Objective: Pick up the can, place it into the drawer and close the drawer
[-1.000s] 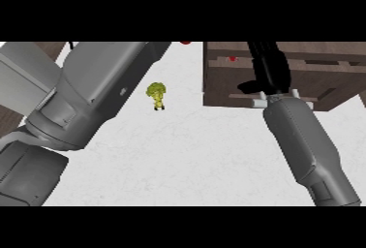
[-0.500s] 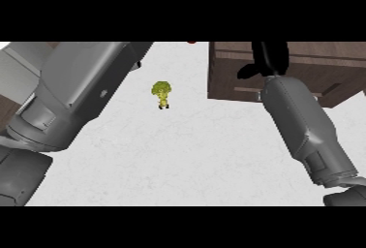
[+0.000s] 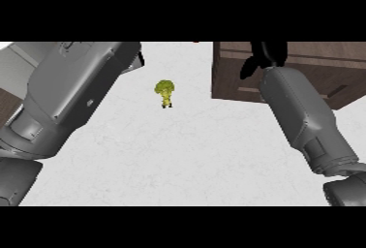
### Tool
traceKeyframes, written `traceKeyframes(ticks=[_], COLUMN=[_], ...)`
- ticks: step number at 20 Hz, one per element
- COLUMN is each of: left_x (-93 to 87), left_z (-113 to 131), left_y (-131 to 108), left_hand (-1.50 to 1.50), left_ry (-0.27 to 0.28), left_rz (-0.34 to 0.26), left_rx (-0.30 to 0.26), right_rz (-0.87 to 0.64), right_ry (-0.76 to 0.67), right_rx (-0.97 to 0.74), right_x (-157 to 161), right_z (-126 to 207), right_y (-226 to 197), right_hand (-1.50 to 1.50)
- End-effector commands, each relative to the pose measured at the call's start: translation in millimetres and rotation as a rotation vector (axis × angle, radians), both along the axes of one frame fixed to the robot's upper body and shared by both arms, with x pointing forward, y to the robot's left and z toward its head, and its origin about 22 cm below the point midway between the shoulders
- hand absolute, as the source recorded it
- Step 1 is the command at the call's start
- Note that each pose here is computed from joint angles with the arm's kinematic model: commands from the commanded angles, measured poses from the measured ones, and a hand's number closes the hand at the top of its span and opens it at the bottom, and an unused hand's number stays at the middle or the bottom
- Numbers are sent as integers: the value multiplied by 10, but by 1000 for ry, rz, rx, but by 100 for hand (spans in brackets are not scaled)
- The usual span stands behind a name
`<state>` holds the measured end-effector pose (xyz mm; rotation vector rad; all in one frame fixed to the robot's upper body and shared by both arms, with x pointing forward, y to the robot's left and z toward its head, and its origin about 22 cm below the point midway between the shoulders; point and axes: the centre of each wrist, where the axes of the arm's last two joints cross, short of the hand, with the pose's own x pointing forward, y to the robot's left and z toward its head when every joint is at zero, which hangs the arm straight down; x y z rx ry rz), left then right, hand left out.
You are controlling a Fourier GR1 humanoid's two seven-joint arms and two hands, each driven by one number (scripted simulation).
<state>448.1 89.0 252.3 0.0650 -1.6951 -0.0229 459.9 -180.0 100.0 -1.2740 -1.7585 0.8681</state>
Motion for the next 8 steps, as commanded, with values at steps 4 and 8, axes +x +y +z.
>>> traceKeyframes(ticks=[4, 8], left_x=[-43, -125], left_z=[-67, -80], left_y=[258, 295], left_hand=[-150, -150], left_ry=[2, -2], left_rz=[1, -23], left_rx=[10, -2], right_rz=[75, 78], right_ry=[-110, -105], right_rx=[189, 196], right_x=[107, 129], right_z=[429, 450], right_y=[216, 125], right_hand=[-150, -150])
